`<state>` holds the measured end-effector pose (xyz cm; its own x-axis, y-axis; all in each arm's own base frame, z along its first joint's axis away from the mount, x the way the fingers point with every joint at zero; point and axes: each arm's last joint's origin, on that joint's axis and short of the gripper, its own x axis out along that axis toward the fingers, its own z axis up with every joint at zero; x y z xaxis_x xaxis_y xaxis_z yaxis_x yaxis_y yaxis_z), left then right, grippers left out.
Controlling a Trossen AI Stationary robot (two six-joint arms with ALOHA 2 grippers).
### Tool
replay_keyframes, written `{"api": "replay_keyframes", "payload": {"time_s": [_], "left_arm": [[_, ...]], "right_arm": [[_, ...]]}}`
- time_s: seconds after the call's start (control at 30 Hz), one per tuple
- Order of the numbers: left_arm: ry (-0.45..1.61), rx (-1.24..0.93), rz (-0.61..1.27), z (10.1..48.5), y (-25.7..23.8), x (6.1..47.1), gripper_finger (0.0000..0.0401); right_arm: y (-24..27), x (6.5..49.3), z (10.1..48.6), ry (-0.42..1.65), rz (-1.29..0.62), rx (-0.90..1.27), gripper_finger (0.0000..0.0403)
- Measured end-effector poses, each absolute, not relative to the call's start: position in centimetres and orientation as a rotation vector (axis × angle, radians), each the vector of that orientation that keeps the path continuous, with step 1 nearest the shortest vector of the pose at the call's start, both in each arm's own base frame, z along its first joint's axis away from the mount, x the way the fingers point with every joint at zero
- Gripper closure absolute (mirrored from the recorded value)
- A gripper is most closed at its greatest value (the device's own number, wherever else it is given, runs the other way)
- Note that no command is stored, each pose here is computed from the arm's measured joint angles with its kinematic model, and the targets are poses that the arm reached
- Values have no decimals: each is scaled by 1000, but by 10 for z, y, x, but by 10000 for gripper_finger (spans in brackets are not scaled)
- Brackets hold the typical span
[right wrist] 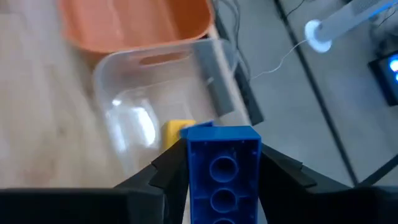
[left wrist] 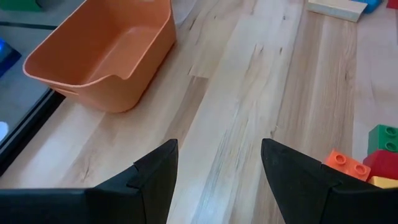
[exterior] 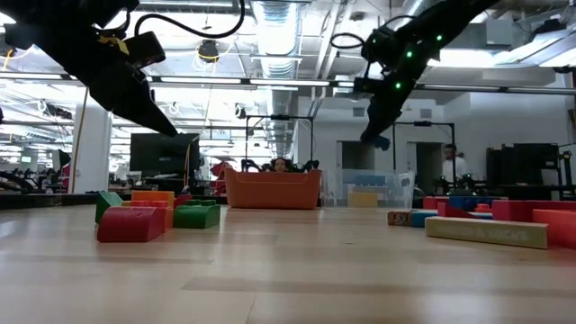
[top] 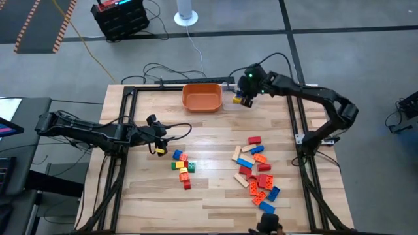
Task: Sort blocks by size
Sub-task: Put the top right blue game piece into the transparent bin
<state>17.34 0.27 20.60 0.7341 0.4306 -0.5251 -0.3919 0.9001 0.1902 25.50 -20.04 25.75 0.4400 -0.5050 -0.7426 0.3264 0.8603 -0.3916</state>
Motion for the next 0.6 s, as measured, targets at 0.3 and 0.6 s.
{"api": "replay_keyframes", "payload": {"time_s": [0.3, 0.6], "left_arm": [[574, 75, 461, 207, 3, 174, 177], [575, 78, 462, 207, 3, 174, 177]], "right_arm": [[-224, 265, 222, 1120, -449, -212, 215], [-241, 284, 221, 1220, -351, -251, 214]]}}
